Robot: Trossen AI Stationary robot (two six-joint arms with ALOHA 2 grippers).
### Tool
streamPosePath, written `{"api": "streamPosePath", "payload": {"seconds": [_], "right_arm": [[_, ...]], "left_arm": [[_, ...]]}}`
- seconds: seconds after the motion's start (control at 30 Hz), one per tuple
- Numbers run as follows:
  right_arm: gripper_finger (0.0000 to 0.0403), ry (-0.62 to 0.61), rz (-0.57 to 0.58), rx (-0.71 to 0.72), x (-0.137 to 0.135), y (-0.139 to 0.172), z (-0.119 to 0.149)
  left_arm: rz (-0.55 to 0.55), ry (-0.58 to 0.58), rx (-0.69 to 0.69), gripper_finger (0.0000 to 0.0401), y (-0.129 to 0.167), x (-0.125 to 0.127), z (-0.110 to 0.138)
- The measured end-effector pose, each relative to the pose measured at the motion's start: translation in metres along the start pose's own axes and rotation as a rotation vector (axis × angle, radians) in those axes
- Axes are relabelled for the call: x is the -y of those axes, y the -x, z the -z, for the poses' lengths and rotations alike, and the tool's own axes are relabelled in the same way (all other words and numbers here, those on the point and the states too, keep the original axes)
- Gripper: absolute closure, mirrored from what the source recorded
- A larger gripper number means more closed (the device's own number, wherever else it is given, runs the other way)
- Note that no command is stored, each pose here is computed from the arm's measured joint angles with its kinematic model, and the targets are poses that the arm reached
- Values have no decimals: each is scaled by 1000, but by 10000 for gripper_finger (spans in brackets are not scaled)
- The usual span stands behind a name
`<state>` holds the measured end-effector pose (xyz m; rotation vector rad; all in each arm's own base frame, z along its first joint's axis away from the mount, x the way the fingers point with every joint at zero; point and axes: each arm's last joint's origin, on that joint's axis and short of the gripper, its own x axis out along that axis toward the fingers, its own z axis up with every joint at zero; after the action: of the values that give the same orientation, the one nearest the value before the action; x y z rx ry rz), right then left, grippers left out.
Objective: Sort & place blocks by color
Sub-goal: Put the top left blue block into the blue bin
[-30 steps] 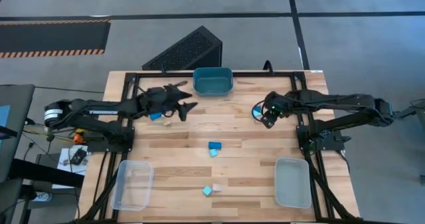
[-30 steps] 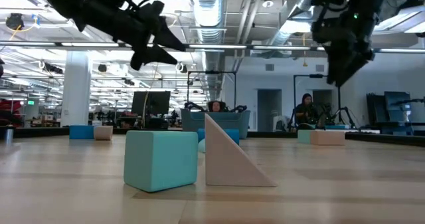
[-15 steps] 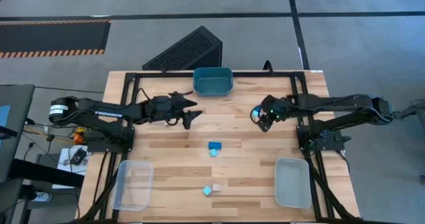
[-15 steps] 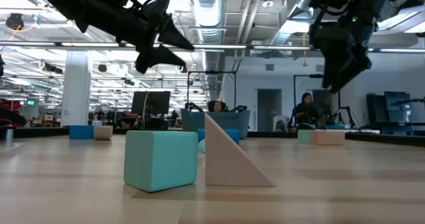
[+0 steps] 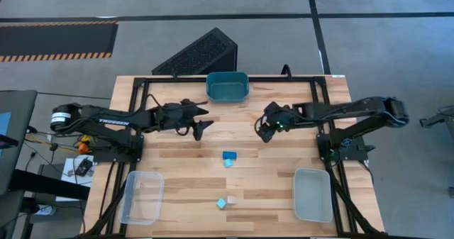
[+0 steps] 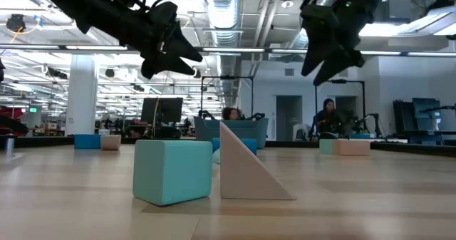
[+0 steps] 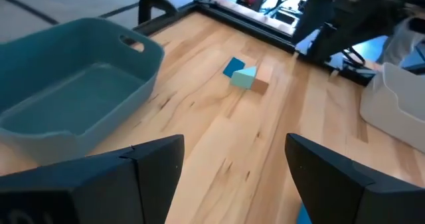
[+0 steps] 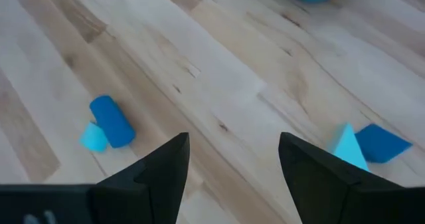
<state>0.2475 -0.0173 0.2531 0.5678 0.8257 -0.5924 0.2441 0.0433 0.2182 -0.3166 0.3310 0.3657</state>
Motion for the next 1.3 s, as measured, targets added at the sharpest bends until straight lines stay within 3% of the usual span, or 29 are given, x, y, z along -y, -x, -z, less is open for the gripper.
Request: {"api": "streamPosePath", "payload": {"seconds": [0.33,0.6,0.9,1.13,1.3], "right_arm": [[149,-124,114,-110,-2,12,-6],[149,-4,185,-208,-6,22,15],[149,47,93,-141,-35,14,25],[149,9,43,-85,-39,17,13],[149,67,55,-54,-41,29,6]], "left_arm": [[54,-142,37,152,3,2,-5],[127,-171,122,152,4,8,-13],[131,-27,57,152,8,17,-6],[152,-56,47,152,33,29,-7],[52,-89,19,152,43,31,-2]]}}
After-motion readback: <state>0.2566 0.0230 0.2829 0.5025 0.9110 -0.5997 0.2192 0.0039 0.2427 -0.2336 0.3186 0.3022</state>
